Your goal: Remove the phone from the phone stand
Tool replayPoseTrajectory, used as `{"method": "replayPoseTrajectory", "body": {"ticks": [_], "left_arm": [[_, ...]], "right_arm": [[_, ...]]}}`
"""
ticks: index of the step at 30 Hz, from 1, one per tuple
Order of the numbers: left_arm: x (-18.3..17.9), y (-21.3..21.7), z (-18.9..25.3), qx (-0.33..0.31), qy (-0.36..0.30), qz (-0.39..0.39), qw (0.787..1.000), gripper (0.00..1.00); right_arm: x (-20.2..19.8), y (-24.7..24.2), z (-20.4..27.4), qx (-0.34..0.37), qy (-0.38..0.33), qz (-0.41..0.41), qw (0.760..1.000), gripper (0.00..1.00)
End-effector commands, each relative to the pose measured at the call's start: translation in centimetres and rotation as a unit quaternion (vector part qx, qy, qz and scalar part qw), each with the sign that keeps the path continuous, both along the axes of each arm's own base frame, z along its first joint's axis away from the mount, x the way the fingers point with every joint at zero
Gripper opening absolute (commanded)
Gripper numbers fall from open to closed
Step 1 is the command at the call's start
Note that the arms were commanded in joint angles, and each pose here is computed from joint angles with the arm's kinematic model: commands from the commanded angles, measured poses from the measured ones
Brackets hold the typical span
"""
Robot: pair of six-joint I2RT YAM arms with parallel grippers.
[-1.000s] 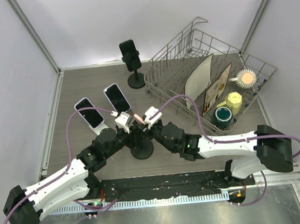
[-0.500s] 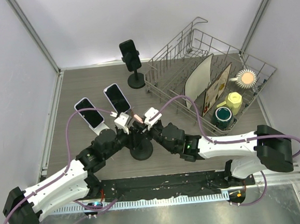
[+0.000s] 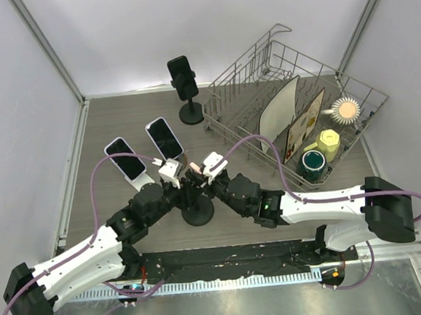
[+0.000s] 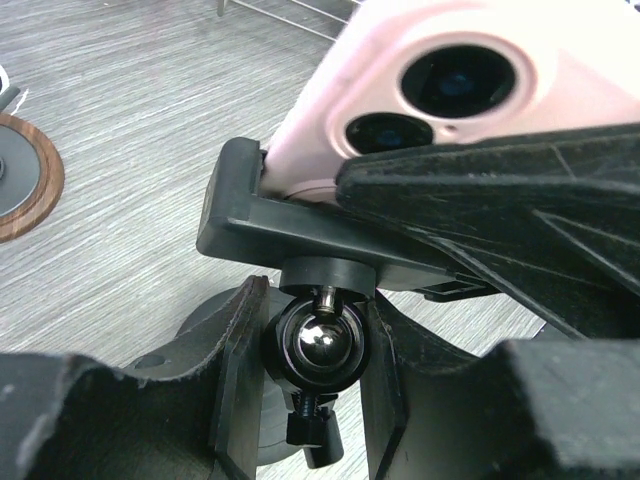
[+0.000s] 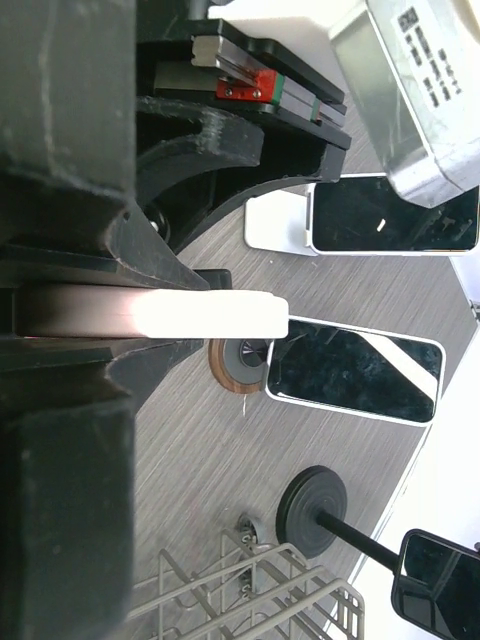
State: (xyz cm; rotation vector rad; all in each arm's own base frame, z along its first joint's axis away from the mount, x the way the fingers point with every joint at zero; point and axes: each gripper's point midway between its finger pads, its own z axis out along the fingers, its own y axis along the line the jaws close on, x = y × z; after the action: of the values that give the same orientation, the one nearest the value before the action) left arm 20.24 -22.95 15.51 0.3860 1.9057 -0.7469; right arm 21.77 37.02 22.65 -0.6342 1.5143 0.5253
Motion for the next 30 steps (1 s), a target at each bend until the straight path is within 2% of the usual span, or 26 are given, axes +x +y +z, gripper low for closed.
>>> {"method": "replayPoseTrajectory", "body": {"ticks": [1, 7, 19, 30], "left_arm": [[3.0, 3.5, 0.9, -0.018, -0.006, 0.141, 0.99, 0.0], [4.0, 4.4, 0.9, -0.042, 0.008, 0.174, 0.984, 0.0], [3.0, 5.0, -0.2, -0.07, 0.003, 0.169, 0.983, 0.0], [2.3, 5.1, -0.4, -0.079, -0.001, 0.159, 0.984, 0.0]], "right_arm": [[-0.8, -1.7, 0.2, -0.008, 0.002, -0.028, 1.0, 0.01], [-1.9, -2.5, -1.2, -0.026, 0.002, -0.054, 0.998, 0.01], [0.2, -6.2, 0.1, 0.039, 0.016, -0.191, 0.981, 0.01], [1.1, -8.0, -0.2, 0.046, 0.029, -0.278, 0.959, 0.01]]}}
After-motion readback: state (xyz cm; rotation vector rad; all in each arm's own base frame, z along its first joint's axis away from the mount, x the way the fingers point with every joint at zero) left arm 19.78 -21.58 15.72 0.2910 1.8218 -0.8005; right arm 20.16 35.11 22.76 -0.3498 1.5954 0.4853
